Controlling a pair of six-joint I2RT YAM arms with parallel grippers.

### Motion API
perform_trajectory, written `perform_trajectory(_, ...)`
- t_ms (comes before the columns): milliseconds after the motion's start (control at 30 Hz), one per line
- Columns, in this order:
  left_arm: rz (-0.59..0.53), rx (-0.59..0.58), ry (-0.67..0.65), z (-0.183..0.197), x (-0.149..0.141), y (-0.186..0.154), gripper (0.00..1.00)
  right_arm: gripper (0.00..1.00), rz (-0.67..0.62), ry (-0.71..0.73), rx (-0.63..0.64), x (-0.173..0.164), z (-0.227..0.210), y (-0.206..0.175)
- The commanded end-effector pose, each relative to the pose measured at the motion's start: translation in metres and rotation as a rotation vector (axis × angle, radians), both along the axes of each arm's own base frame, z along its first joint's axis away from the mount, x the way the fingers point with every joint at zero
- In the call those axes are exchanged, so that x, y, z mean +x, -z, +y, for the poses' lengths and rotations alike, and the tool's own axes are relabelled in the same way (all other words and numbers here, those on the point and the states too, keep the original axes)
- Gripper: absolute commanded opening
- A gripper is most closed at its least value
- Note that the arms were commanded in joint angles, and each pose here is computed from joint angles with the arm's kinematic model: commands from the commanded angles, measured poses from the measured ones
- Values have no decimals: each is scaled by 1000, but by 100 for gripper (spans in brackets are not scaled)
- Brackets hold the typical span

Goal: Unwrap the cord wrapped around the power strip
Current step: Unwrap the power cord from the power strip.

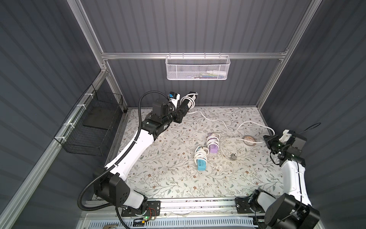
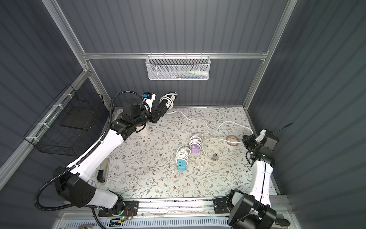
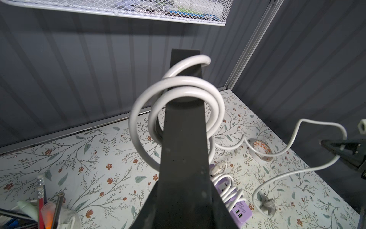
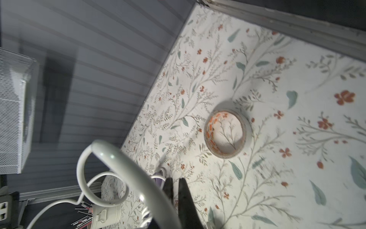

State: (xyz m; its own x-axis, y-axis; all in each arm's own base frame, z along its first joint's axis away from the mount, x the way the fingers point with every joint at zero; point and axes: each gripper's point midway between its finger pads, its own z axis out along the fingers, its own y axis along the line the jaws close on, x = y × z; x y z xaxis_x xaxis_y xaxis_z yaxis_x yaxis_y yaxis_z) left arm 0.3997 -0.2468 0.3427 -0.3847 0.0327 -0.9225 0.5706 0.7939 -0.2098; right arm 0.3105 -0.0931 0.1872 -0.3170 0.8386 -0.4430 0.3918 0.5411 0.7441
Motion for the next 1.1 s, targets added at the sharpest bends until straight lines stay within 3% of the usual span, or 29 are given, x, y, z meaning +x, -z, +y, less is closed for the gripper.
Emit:
perform_trajectory(0, -74, -60, -1, 3, -3, -21, 0, 0, 29, 65, 0, -7, -7, 16)
perform_trajectory(333, -92, -83, 30, 1, -12, -23, 0, 0, 183, 107, 128, -28, 1, 101)
perform_trajectory(800, -116, -116, 69, -5, -16, -31, 0, 0, 303, 154, 206, -40, 3, 155)
perform_trajectory(967, -96, -151, 138, -17, -20, -30, 0, 20, 307, 147, 225, -43, 8, 163)
perform_trajectory(1067, -77, -170, 207, -27, -26, -29, 0, 39, 280, 141, 211, -42, 8, 157)
